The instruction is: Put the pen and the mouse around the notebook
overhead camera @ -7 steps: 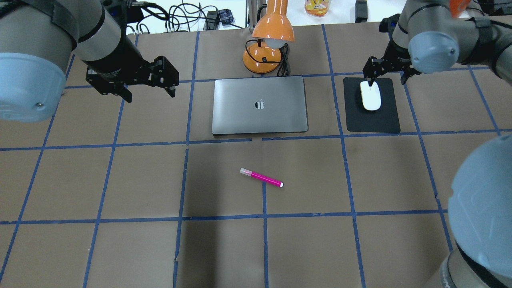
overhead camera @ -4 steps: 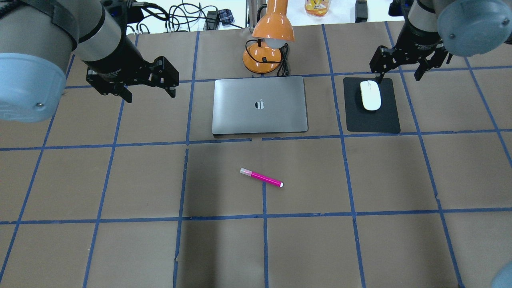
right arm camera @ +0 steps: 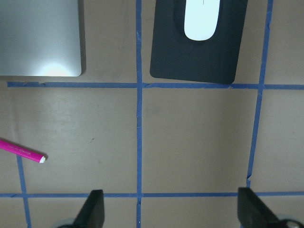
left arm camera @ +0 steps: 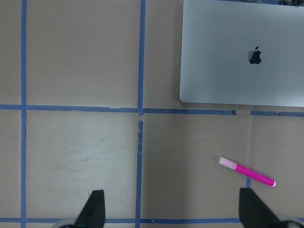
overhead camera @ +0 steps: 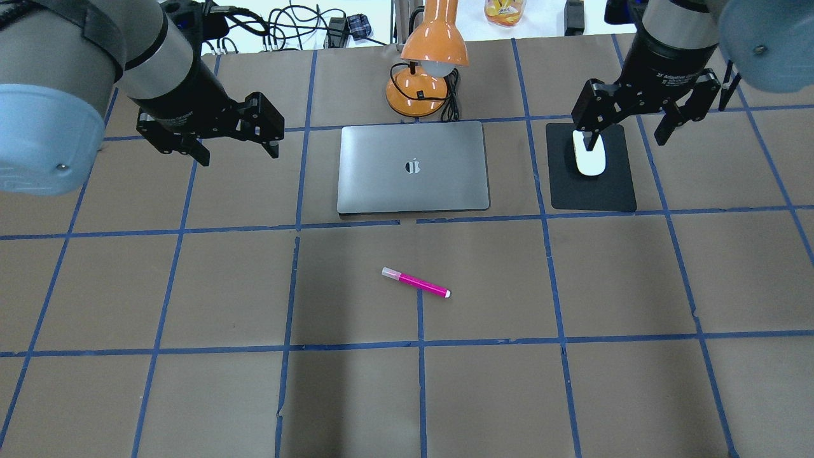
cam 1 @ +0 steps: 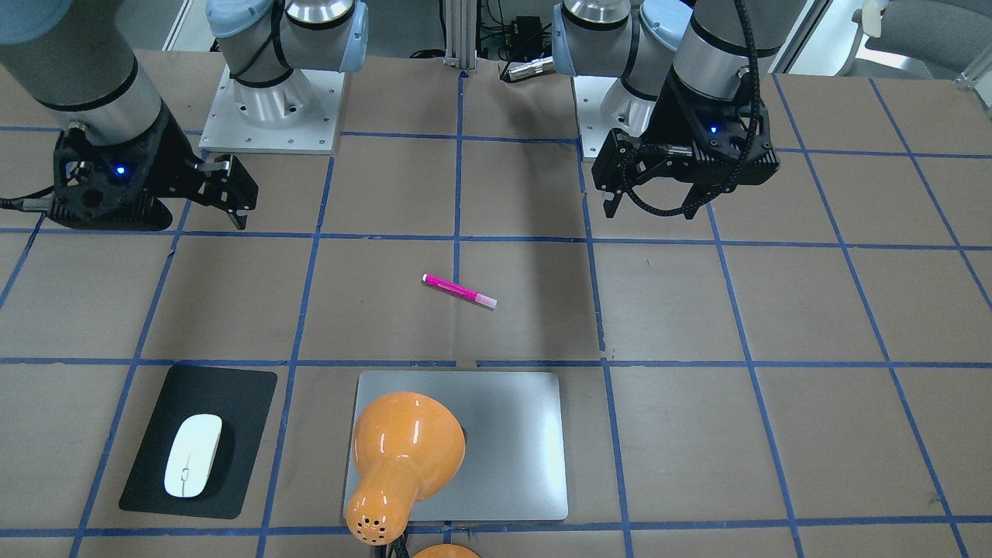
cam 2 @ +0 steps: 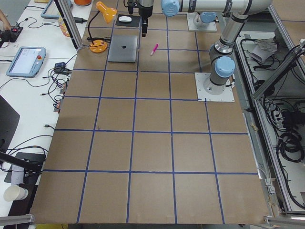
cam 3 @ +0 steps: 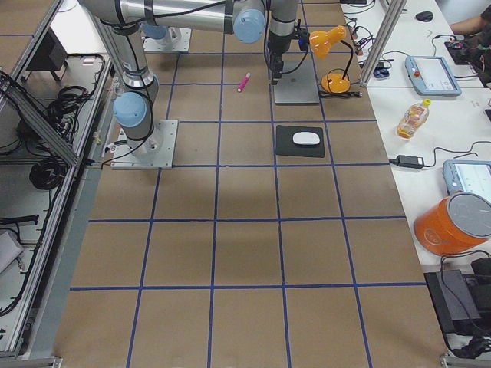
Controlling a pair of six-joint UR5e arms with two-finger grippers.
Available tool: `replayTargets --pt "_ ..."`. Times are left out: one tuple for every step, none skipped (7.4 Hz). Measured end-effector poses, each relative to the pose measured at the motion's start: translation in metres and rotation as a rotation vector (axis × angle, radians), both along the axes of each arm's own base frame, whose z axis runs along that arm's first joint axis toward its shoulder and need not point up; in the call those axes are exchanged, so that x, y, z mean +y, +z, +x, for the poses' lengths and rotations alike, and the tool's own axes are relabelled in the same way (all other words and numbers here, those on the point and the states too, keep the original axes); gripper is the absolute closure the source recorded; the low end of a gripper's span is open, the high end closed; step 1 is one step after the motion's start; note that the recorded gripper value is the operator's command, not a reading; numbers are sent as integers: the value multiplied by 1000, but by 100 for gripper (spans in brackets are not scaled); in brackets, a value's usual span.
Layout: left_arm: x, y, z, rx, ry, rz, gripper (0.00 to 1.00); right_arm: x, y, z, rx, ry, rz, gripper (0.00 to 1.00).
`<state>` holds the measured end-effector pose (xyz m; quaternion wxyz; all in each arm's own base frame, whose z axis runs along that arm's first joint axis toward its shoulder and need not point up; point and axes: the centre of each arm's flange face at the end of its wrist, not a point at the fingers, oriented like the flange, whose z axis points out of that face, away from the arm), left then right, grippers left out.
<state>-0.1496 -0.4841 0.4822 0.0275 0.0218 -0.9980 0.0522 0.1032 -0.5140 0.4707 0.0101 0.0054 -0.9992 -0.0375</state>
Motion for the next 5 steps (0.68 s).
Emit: replayTargets --pt "0 0 0 0 0 -1 0 8 5 2 -13 -19 4 0" --pt "0 1 0 0 0 0 0 15 7 4 -19 -33 10 0" --pt "1 1 1 -2 0 1 0 22 5 4 -20 -41 18 0" --pt "1 1 3 -17 0 6 0 29 2 4 -17 -46 25 0" --pt "2 0 6 -40 2 15 0 34 2 4 -13 -48 24 0"
